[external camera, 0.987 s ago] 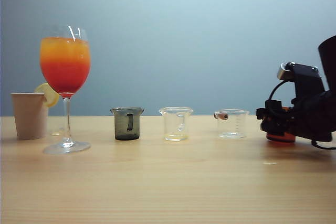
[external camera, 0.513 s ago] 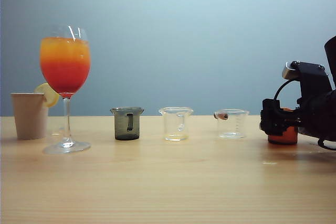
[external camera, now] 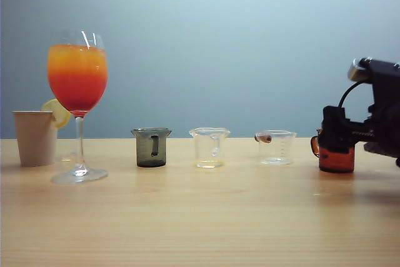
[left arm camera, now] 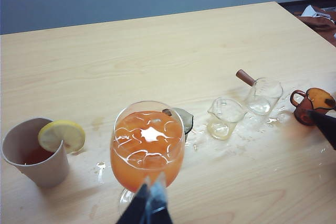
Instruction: Pick up the fourth measuring cup from the left, pour the grenadine inside into the goblet, and finally put the measuring cup back in its original place.
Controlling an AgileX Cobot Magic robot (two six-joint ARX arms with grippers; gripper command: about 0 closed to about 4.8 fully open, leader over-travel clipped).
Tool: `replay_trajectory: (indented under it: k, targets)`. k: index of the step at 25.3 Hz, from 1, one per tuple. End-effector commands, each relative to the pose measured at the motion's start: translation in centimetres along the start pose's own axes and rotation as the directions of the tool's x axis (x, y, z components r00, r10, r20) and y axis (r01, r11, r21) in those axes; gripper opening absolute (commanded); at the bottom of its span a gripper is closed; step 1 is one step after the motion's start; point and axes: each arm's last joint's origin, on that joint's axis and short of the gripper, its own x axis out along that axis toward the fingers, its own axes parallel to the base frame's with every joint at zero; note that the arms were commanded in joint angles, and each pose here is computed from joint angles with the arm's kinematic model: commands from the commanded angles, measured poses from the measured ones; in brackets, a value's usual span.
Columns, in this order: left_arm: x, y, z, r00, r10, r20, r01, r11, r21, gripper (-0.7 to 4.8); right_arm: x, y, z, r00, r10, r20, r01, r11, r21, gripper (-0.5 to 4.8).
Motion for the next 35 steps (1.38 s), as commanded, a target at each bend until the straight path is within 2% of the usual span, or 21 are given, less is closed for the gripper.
replay_trajectory:
  k: [1, 5, 9, 10, 11, 12, 13, 14, 15, 18, 23, 27, 33, 35]
  targets:
    - [-0.1, 0.0, 0.1, 1.000, -0.003, 0.010, 0.003, 1.000, 0.003, -0.04, -1.2, 0.2, 0.2, 1.000, 0.013, 0.018, -0.012, 1.000, -0.004, 4.79]
    - [-0.1, 0.0, 0.1, 1.000, -0.003, 0.010, 0.003, 1.000, 0.003, -0.04, -2.5, 0.5, 0.4, 0.999, 0.037, -0.001, -0.037, 0.999, 0.010, 4.79]
    - [-0.1, 0.0, 0.1, 1.000, -0.003, 0.010, 0.003, 1.000, 0.003, -0.04, -4.3, 0.9, 1.3, 0.994, 0.113, -0.006, -0.113, 0.993, 0.021, 4.78]
    - [-0.1, 0.0, 0.1, 1.000, -0.003, 0.009, 0.003, 1.000, 0.003, -0.04, -4.8, 0.9, 1.6, 0.992, 0.127, 0.000, -0.127, 0.992, 0.020, 4.19]
    - [-0.1, 0.0, 0.1, 1.000, -0.003, 0.010, 0.003, 1.000, 0.003, -0.04, -5.6, 1.1, 2.0, 0.989, 0.148, 0.010, -0.148, 0.989, 0.018, 3.05]
    - [-0.1, 0.0, 0.1, 1.000, -0.003, 0.010, 0.003, 1.000, 0.003, -0.04, -6.0, 1.1, 2.3, 0.987, 0.159, 0.014, -0.160, 0.987, 0.017, 2.29]
    - [-0.1, 0.0, 0.1, 1.000, -0.003, 0.010, 0.003, 1.000, 0.003, -0.04, -6.8, 1.3, 2.9, 0.982, 0.185, 0.022, -0.186, 0.983, 0.014, 0.89]
    - [-0.1, 0.0, 0.1, 1.000, -0.003, 0.010, 0.003, 1.000, 0.003, -0.04, -7.3, 1.4, 3.4, 0.980, 0.199, 0.029, -0.200, 0.980, 0.011, 0.11]
    - [-0.1, 0.0, 0.1, 1.000, -0.003, 0.009, 0.003, 1.000, 0.003, -0.04, -8.1, 1.5, 4.1, 0.976, 0.213, 0.044, -0.214, 0.977, 0.002, -0.06]
    - [-0.1, 0.0, 0.1, 1.000, -0.003, 0.010, 0.003, 1.000, 0.003, -0.04, -10.5, 1.9, 5.7, 0.961, 0.259, 0.093, -0.257, 0.966, -0.032, -0.06]
    - [-0.1, 0.0, 0.1, 1.000, -0.003, 0.010, 0.003, 1.000, 0.003, -0.04, -14.4, 2.0, 6.6, 0.958, 0.257, 0.125, -0.244, 0.963, -0.115, -0.06]
    - [-0.1, 0.0, 0.1, 1.000, -0.003, 0.010, 0.003, 1.000, 0.003, -0.04, -17.0, 1.9, 6.4, 0.967, 0.218, 0.134, -0.203, 0.973, -0.112, -0.06]
    - [-0.1, 0.0, 0.1, 1.000, -0.003, 0.010, 0.003, 1.000, 0.003, -0.04, -19.3, 1.9, 5.6, 0.966, 0.221, 0.136, -0.196, 0.965, -0.177, -0.06]
    - [-0.1, 0.0, 0.1, 1.000, -0.003, 0.010, 0.003, 1.000, 0.003, -0.04, -19.9, 1.9, 5.5, 0.956, 0.254, 0.148, -0.223, 0.954, -0.200, -0.06]
